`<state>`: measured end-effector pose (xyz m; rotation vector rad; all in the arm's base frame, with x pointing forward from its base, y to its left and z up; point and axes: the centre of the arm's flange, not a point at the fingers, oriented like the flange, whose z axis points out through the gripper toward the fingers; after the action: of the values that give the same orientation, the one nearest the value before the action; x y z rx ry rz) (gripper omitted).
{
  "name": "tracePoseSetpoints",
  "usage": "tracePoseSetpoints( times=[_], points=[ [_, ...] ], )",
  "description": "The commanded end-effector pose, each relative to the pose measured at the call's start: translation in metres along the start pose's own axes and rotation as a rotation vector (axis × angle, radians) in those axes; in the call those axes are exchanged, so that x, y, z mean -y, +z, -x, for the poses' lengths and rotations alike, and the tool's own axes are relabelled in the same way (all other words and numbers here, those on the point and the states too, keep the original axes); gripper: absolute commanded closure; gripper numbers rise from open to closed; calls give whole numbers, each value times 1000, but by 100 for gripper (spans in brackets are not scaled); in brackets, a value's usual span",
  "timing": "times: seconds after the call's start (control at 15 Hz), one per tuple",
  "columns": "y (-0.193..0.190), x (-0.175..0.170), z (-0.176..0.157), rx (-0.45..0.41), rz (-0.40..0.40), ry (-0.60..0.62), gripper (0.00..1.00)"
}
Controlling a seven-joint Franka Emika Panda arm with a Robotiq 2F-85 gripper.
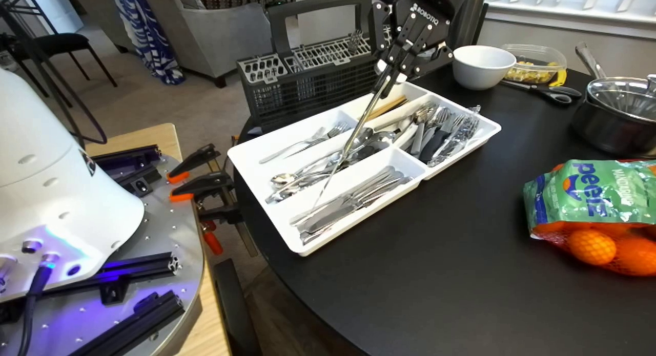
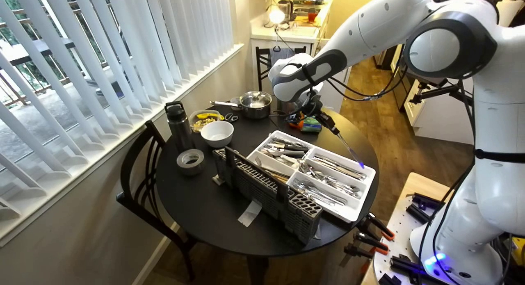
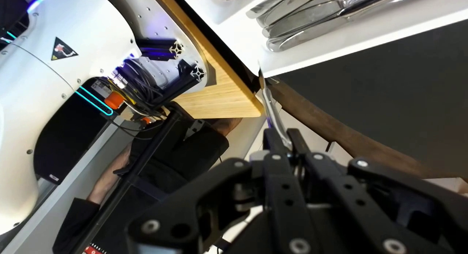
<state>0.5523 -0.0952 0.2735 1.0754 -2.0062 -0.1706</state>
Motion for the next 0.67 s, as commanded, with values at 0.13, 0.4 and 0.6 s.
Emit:
tracePoseSetpoints(
  times=[0.13,0.4,0.6],
  points=[
    [9,13,0,11,18,-27,98],
    [19,17,3,-2,41,-39,98],
    [23,19,5,-9,52,-43,98]
  ],
)
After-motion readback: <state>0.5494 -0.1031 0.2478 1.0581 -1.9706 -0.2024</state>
